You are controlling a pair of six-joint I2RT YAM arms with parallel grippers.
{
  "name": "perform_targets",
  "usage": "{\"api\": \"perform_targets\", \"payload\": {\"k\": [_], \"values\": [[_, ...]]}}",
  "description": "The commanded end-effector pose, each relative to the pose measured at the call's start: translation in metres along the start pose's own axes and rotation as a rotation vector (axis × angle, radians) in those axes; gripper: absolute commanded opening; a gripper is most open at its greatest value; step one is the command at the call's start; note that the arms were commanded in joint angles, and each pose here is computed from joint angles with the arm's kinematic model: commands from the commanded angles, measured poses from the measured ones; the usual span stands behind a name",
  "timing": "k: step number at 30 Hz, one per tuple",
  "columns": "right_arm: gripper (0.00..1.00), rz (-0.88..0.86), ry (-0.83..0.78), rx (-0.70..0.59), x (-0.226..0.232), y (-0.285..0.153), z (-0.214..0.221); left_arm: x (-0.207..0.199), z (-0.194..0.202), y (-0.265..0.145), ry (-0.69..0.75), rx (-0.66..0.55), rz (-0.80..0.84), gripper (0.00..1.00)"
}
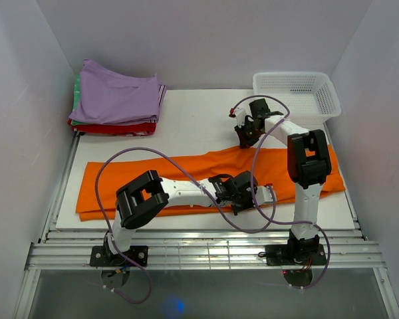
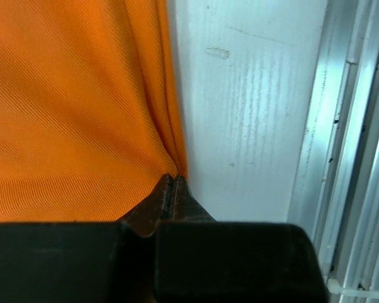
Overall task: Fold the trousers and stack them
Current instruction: Fold the trousers
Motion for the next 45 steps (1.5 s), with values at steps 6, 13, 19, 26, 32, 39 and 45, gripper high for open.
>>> {"api": "perform_targets", "payload": {"k": [6,13,19,26,32,39,45], "values": [[0.08,0.073,0.004,0.023,-0.014,0.035,0.008,-0.039,-0.031,-0.032,0.01,-0.081,0.062,0.0],[0.08,0.066,-0.004,0.037,-0.013,0.035,0.014,-0.033,-0.037,-0.039,0.006,-0.068,0.017,0.0],[0.13,0.035,0.011,0.055,-0.01,0.031,0.01,-0.032,-0.034,-0.034,-0.016,-0.047,0.051,0.52],[0.86,0.058,0.056,-0.064,-0.024,-0.059,-0.022,0.025,-0.026,-0.151,-0.186,-0.211,0.05,0.77],[0.96,0.101,0.096,-0.088,-0.036,-0.158,-0.001,0.069,0.043,-0.253,-0.401,-0.199,-0.148,0.79],[0.75,0.213,0.16,0.14,-0.049,-0.201,0.113,0.094,0.187,-0.302,-0.873,0.039,-0.357,0.79],[0.6,0.22,0.273,0.281,-0.069,-0.198,0.201,0.09,0.258,-0.312,-1.065,0.137,-0.375,0.68]]}}
Point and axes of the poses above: each gripper's point midway between its finger pads, its own y axis out along the fingers, its own x axis along the line the jaws close on, z = x × y, the point moved 8 cm from there along -y, back along the fingers, and after that the axes turned 4 degrees about y, right-handed, at the moved point
